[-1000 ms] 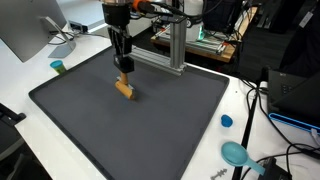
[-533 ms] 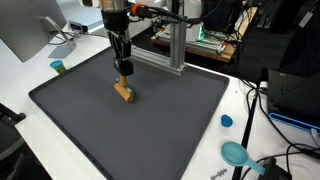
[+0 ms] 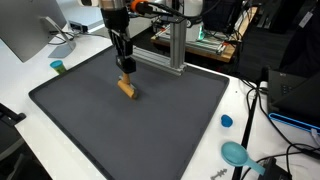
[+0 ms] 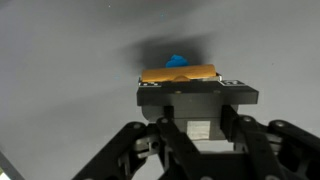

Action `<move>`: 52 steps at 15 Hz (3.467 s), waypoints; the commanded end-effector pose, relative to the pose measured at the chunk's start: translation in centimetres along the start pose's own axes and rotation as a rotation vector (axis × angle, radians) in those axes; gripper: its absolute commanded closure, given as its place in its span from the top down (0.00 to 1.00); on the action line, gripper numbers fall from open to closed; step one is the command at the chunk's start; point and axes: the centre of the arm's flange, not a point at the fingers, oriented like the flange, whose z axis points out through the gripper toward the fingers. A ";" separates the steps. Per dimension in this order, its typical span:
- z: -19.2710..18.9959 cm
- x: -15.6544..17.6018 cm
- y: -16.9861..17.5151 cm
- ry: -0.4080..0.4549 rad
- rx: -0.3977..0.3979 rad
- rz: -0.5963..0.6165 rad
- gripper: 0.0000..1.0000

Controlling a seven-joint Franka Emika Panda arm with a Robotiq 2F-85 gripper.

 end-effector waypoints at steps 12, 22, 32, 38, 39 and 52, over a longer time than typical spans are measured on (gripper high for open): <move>5.9 1.5 -0.3 -0.211 -0.074 0.007 0.22; 7.1 3.2 0.9 -0.335 -0.034 0.022 0.22; 8.3 2.9 0.8 -0.423 -0.040 0.041 0.22; 3.7 2.7 0.0 -0.334 -0.038 0.008 0.22; 3.0 2.4 0.0 -0.331 -0.026 -0.006 0.22; -4.3 3.7 -0.5 -0.106 0.007 -0.086 0.22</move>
